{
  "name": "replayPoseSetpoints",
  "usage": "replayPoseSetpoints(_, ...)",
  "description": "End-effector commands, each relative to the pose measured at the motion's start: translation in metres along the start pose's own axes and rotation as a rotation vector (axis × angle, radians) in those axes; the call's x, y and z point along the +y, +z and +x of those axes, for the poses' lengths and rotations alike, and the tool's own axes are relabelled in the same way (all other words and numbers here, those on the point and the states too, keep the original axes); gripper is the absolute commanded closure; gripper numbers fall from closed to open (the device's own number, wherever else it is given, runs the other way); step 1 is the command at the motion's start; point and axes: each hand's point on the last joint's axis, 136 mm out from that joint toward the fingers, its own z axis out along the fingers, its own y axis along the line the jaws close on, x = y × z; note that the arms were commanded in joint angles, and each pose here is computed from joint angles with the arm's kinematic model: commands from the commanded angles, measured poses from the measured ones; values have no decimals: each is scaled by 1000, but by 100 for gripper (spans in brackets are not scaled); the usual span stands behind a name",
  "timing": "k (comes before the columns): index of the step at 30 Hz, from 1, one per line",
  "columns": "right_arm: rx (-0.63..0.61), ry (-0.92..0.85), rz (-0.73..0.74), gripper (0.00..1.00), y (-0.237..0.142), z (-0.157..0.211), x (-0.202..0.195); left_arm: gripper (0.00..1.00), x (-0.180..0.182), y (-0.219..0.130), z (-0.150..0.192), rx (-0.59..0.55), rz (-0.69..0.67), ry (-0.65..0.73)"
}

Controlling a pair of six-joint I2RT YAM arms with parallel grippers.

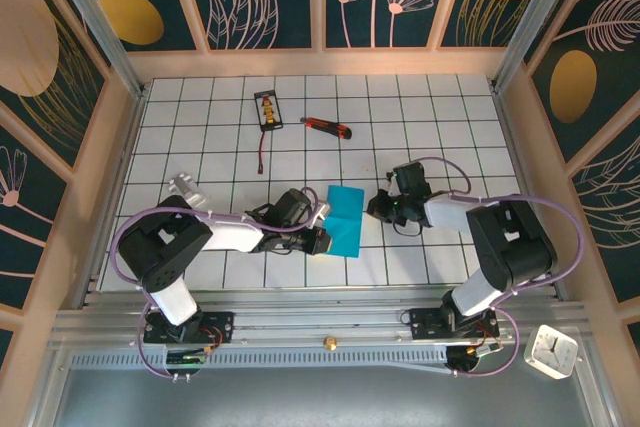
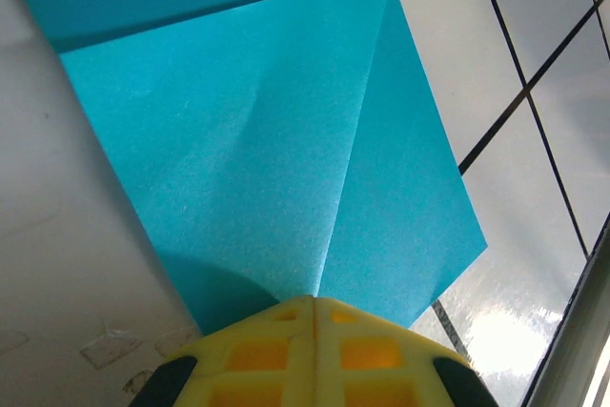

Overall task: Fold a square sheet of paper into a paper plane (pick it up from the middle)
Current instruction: Fold the triangle a second time at the center of the table, then turn over the paper at the center of the table.

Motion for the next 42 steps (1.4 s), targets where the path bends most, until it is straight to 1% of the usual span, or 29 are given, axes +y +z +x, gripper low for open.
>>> replayPoseSetpoints(1,-81,-68,-4,100,-22,-19,16,91,14,0,21,78,-57,-145)
replayPoseSetpoints(5,-91,-82,-29,100,-35,-6,23,72,-36,-18,-32,-65,104,-125)
replayPoseSetpoints(7,-85,-111,-7,97,-37,5,25,68,-49,-28,-54,-131,135,-105)
replayPoseSetpoints(9,-73,-145,18,92,-37,19,30,66,-48,-37,-73,-195,135,-135)
replayPoseSetpoints(10,-65,-152,29,90,-36,27,32,66,-42,-38,-79,-216,127,-163)
replayPoseSetpoints(11,-54,-155,26,89,-35,35,35,69,-35,-36,-83,-219,112,-187)
replayPoseSetpoints(15,-34,-95,-27,88,-32,55,38,86,-8,-4,-76,-99,11,-223)
replayPoseSetpoints(17,-30,-79,-30,88,-32,61,34,92,-3,3,-76,-85,-6,-224)
replayPoseSetpoints(23,32,-39,-33,86,-33,79,27,100,17,14,-70,-64,-84,-224)
replayPoseSetpoints(28,87,11,-28,80,-31,97,23,100,40,16,-57,-86,-156,-306)
replayPoseSetpoints(32,108,31,-27,77,-30,108,25,100,45,10,-49,-130,-151,-393)
replayPoseSetpoints(35,114,47,-42,74,-27,111,30,100,49,5,-44,-150,-157,-436)
replayPoseSetpoints(37,112,56,-25,73,-25,112,28,100,49,1,-44,-171,-152,-461)
replayPoseSetpoints(42,109,69,-21,71,-18,113,27,100,51,1,-36,-176,-137,-501)
